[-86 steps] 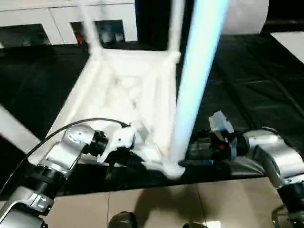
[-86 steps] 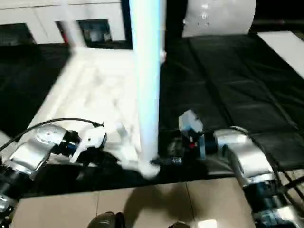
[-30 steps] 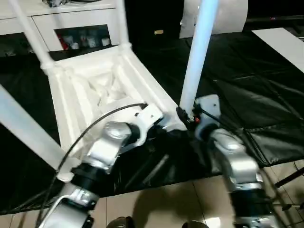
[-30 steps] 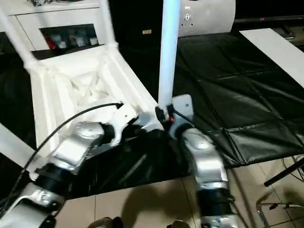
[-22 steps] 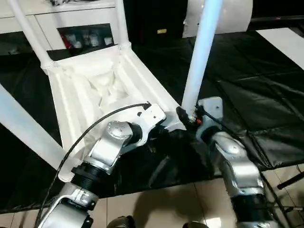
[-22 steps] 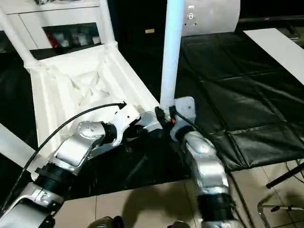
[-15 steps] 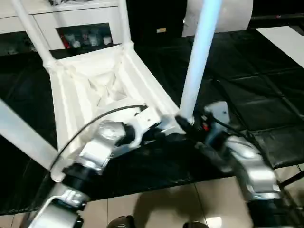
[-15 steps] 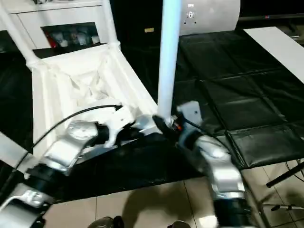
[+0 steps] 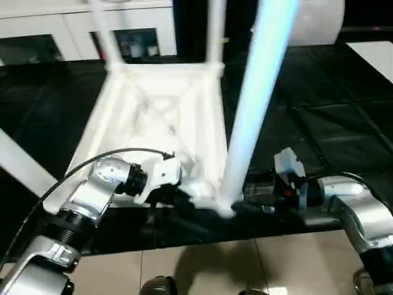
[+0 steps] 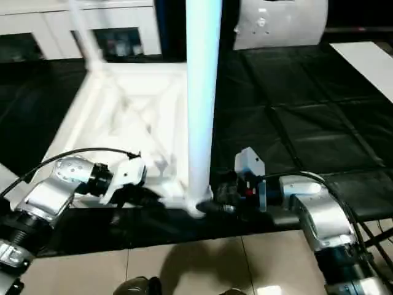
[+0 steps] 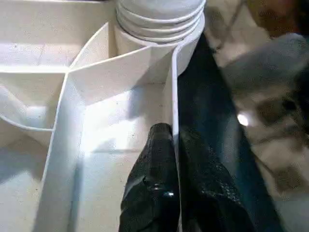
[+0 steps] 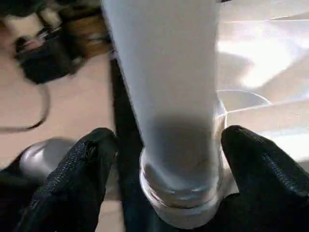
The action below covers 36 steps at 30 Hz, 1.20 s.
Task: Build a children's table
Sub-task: Rotate leg to tighten
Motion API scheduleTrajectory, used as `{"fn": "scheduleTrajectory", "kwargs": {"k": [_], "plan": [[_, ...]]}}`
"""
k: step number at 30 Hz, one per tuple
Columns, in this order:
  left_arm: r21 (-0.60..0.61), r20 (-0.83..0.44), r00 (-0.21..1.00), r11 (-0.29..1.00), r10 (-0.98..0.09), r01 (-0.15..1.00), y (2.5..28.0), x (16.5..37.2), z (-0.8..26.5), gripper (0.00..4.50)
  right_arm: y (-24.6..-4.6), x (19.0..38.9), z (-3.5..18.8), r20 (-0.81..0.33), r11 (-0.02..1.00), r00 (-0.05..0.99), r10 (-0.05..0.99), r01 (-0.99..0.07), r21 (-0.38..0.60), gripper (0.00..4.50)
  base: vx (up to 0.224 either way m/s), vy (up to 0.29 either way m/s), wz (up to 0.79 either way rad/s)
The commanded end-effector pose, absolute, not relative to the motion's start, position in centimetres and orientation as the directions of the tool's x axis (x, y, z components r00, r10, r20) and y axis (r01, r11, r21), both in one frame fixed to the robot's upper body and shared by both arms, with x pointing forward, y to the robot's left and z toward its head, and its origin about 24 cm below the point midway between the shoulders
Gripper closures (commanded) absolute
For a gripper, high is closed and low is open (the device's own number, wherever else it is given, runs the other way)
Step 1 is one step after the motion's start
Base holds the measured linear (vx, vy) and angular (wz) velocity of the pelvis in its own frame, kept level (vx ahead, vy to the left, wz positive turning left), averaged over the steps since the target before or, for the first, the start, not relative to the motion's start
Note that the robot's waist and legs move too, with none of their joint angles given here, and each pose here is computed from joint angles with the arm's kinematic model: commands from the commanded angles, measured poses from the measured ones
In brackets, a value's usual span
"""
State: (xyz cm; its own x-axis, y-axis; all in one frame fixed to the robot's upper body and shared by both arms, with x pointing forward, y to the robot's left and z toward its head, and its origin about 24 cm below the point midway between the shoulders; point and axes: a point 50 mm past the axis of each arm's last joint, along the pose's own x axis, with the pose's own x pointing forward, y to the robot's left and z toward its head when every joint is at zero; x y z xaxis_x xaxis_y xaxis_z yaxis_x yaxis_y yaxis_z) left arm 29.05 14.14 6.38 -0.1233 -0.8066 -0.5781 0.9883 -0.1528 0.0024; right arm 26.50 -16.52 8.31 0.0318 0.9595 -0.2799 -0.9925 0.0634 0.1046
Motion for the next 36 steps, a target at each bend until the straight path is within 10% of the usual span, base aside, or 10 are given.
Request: {"fn": "scheduleTrajectory", "kwargs": {"k": [1, 25, 36], "plan": [[-0.039, -0.607, -0.248, -0.283, -0.755, 0.958, 13.4, 28.5, 6.1, 4.50, -16.4, 26.6, 8.6, -0.278, 0.012, -0.017, 0.960, -0.995, 0.103, 0.92, 0.000, 0.000, 0.00], [-0.041, -0.629, -0.241, -0.278, -0.739, 0.960, 14.0, 29.8, 6.3, 4.50, -13.6, 27.2, 8.0, -0.264, -0.142, -0.197, 0.944, -0.967, 0.213, 2.41, 0.000, 0.000, 0.00], [-0.017, -0.475, 0.109, 0.132, -0.873, 0.991, 11.7, 31.3, 7.0, 4.50, -11.6, 26.9, 6.9, -0.238, 0.267, 0.224, 0.945, -0.950, 0.165, 2.43, 0.000, 0.000, 0.00]]}}
